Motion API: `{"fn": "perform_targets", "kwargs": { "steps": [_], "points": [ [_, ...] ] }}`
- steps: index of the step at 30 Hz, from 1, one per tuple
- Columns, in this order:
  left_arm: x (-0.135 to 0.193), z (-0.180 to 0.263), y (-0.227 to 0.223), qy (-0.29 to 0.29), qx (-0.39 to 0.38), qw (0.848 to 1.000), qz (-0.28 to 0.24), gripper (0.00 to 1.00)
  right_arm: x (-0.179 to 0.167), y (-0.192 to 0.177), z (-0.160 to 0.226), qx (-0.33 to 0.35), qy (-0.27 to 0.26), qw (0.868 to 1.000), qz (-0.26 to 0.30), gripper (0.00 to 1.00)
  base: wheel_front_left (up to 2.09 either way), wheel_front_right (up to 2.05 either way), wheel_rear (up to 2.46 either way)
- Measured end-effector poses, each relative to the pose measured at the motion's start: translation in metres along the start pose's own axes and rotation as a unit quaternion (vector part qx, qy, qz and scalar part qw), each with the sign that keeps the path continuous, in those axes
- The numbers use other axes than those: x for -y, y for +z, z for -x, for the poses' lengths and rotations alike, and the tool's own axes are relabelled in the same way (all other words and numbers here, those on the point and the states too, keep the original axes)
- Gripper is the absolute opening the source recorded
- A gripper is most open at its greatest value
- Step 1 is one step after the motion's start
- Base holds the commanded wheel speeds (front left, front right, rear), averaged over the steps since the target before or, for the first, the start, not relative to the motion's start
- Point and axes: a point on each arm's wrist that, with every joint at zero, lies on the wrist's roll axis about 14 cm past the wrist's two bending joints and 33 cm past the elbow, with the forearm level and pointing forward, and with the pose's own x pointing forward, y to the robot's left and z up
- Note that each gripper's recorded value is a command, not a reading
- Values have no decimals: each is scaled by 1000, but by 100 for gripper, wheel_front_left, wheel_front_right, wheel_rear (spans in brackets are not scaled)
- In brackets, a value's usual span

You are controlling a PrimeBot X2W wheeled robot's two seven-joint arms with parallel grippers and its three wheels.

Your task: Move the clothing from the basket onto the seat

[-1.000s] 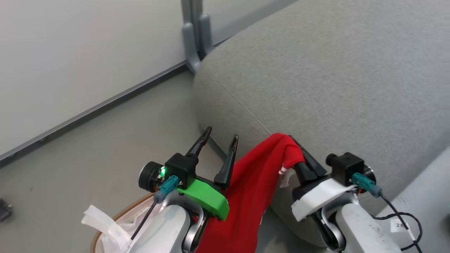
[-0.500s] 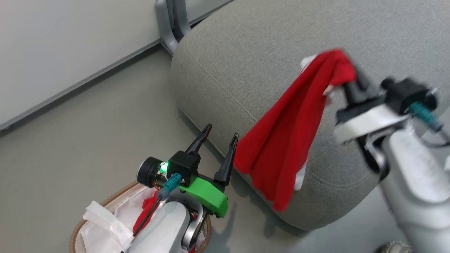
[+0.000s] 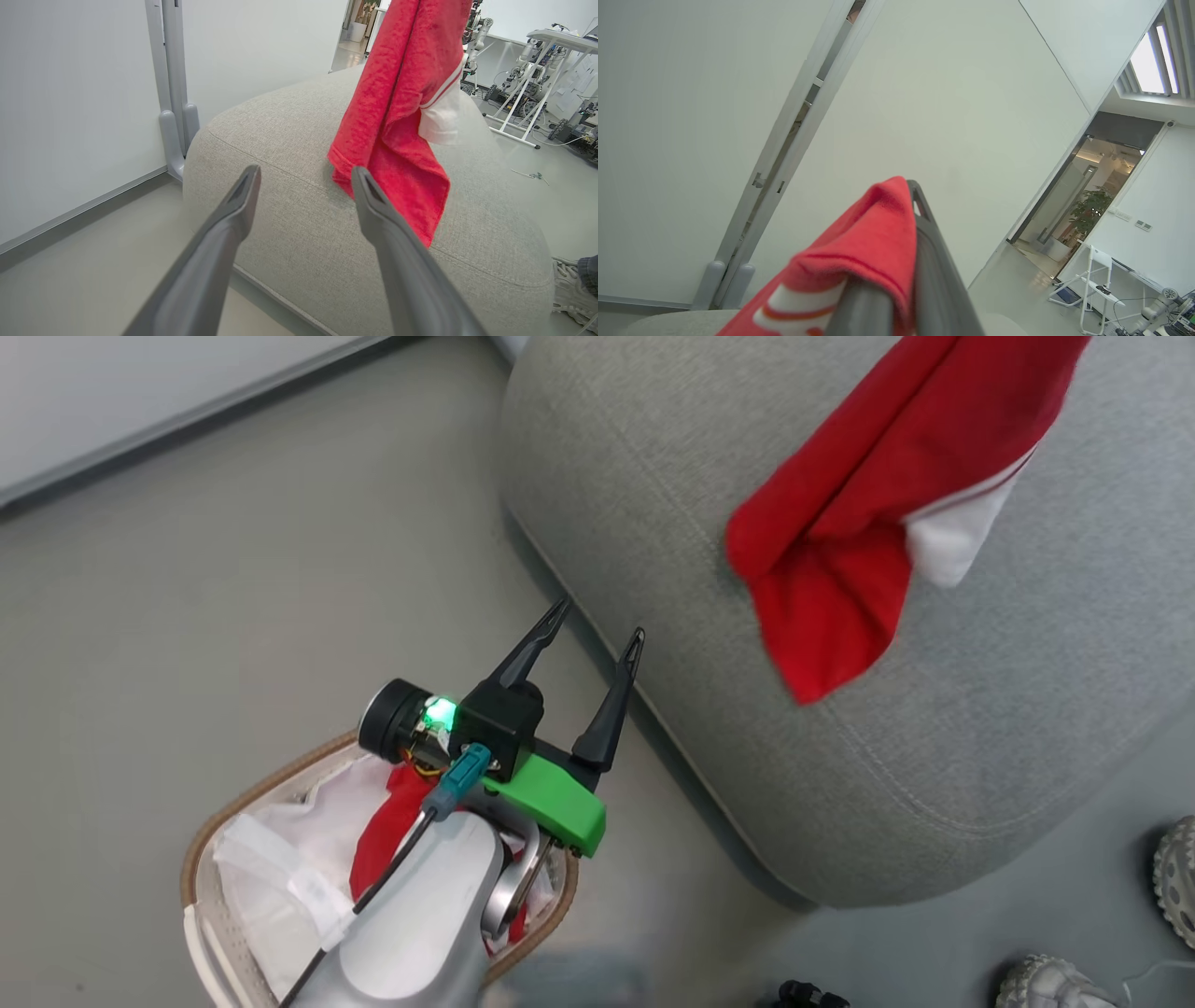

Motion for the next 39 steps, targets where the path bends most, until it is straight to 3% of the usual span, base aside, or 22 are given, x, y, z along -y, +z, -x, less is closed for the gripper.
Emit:
{"fn": "perform_targets", "kwargs": {
  "steps": [6,16,26,35,36,38,39],
  "points": [
    [-25,5,-12,23,-5,1000,10,100,-16,-21,-35,-8,6,1000,3,0,0,0,0],
    [-67,15,-35,66,-19,997,21,100,-80,-115,-37,-98,36,994,-32,0,0,0,0],
    [-93,33,-60,102,-46,993,33,100,-155,-219,38,-244,71,963,-87,0,0,0,0],
    [-88,37,-54,107,-48,993,30,100,-168,-239,115,-319,59,937,-126,0,0,0,0],
    [-88,37,-52,108,-47,993,28,100,-167,-238,120,-322,53,936,-131,11,0,0,0],
    [-88,39,-48,111,-46,992,25,100,-163,-233,126,-322,43,936,-138,100,0,0,0],
    [-87,40,-47,114,-46,992,24,100,-163,-230,130,-322,41,935,-142,100,0,0,0]
  ]
}}
